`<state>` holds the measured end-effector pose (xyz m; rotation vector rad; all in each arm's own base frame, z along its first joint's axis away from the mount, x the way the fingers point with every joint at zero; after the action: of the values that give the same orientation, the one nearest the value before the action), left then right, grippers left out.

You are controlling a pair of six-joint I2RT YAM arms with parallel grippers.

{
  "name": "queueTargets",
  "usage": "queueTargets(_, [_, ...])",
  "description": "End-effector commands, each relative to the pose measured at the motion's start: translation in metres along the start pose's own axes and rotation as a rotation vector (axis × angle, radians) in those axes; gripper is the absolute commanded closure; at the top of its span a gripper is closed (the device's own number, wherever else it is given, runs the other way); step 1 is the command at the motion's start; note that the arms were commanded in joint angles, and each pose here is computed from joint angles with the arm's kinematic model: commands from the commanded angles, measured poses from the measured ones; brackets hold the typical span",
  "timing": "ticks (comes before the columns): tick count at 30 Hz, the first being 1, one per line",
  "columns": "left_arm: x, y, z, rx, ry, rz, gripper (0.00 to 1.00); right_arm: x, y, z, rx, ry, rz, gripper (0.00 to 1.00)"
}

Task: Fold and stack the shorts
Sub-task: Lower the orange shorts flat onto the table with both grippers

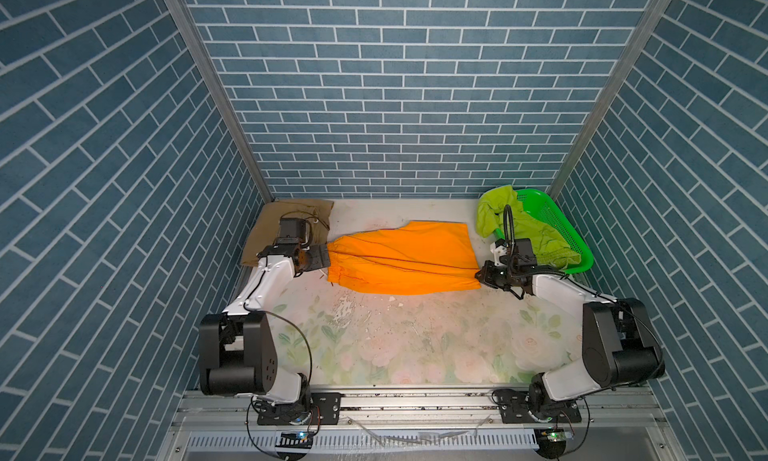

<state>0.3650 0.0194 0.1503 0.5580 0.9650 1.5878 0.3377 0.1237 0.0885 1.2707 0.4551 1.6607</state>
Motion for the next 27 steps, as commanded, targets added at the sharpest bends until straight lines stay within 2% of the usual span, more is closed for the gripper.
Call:
queueTargets(1, [0.0, 0.014, 0.003, -0.037, 0.168, -0.119, 0.01, -0.01, -0.004, -0.005, 0.001, -0.011, -0.033, 1.0])
queueTargets(5, [-0.029, 0.033, 0.023, -0.13, 0.267, -0.345, 0.0, -0.016, -0.009, -0.012, 0.015, -0.018, -0.047, 1.0])
queueTargets(8, [-0.067, 0.036, 0.034, -0.128, 0.317, -0.498, 0.0, -0.019, -0.011, -0.013, 0.022, -0.02, -0.057, 0.98])
queueTargets(10, [-0.099, 0.034, 0.032, -0.097, 0.293, -0.56, 0.0, -0.017, -0.01, -0.01, 0.018, -0.019, -0.057, 0.95])
queueTargets(13, [-0.125, 0.023, 0.016, -0.056, 0.247, -0.564, 0.0, -0.017, -0.01, -0.007, 0.019, -0.017, -0.069, 0.87])
queueTargets(18, [-0.116, -0.023, -0.018, 0.02, 0.292, -0.523, 0.0, -0.022, -0.011, -0.015, 0.045, -0.018, -0.089, 0.76])
queueTargets(22, [-0.099, -0.043, -0.034, 0.048, 0.288, -0.441, 0.0, -0.023, 0.001, -0.02, 0.051, 0.005, -0.11, 0.58])
queueTargets(27, [-0.08, -0.053, -0.056, 0.1, 0.242, -0.339, 0.0, -0.013, 0.025, -0.001, -0.001, 0.057, -0.149, 0.27])
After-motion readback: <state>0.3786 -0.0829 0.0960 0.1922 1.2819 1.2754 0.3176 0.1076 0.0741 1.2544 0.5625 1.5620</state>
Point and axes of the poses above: each gripper's point midway between its finger pads, its own y axis back along the fingers, its own x axis along the line the jaws close on, z = x × y, the point moved 2 cm from there along y, back along the fingers, and after that the axes turned 1 degree about -y, right-handed, at the moved point
